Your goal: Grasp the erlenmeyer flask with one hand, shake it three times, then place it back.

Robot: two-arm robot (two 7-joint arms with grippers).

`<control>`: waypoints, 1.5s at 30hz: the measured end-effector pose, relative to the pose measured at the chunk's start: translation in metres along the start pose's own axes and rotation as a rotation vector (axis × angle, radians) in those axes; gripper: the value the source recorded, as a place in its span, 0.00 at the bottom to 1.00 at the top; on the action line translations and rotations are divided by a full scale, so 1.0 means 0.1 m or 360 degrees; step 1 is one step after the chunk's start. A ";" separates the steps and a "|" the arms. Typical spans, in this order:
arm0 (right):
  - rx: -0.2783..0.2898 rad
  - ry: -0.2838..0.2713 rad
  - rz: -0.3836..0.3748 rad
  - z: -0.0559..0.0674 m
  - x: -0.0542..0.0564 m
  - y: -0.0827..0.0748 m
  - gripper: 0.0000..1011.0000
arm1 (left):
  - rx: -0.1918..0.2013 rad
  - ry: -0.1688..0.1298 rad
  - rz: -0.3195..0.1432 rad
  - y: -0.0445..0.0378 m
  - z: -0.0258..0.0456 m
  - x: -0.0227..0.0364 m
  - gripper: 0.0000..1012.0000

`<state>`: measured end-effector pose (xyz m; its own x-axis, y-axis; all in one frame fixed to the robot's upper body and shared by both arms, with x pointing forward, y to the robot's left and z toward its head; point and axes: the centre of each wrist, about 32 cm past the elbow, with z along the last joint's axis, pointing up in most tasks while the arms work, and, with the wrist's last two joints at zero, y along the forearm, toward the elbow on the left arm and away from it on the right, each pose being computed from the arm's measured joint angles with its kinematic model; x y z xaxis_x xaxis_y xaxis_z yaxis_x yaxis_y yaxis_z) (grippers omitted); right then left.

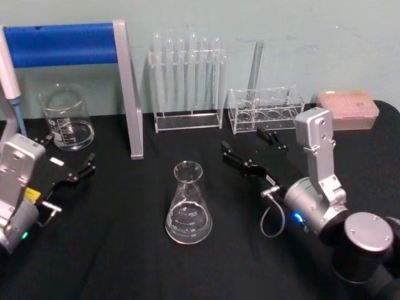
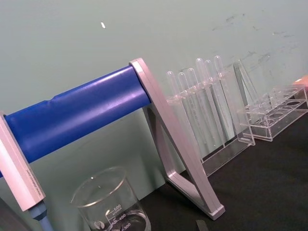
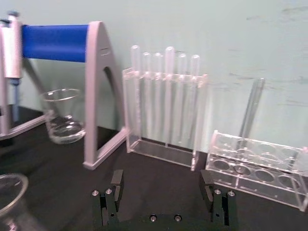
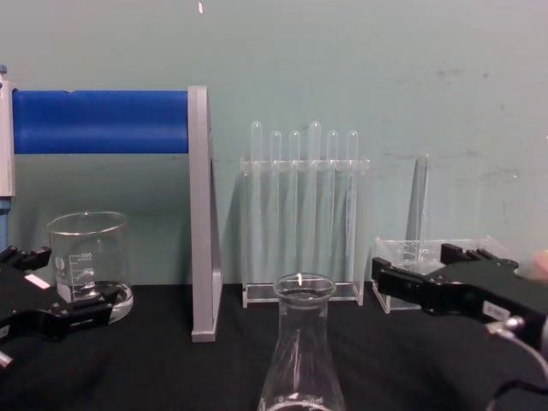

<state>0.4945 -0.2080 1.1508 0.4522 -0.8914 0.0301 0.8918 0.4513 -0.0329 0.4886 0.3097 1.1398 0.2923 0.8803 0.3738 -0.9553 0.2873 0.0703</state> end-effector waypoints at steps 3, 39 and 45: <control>0.0015 -0.0021 -0.0069 -0.06 -0.06 0.06 0.99 | 0.0000 0.0000 0.0000 0.000 0.000 0.000 0.99; -0.0045 -0.0172 -0.0162 -0.27 -0.16 0.21 0.99 | 0.0000 0.0000 0.0000 0.000 0.000 0.000 0.99; -0.0044 -0.0171 -0.0161 -0.27 -0.16 0.21 0.99 | 0.0000 0.0000 0.0000 0.000 0.000 0.000 0.99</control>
<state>0.5054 -0.1854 1.1224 0.3607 -0.9219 0.1417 0.9327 0.3569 -0.0520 0.4886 0.3097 1.1398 0.2923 0.8803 0.3737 -0.9552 0.2874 0.0702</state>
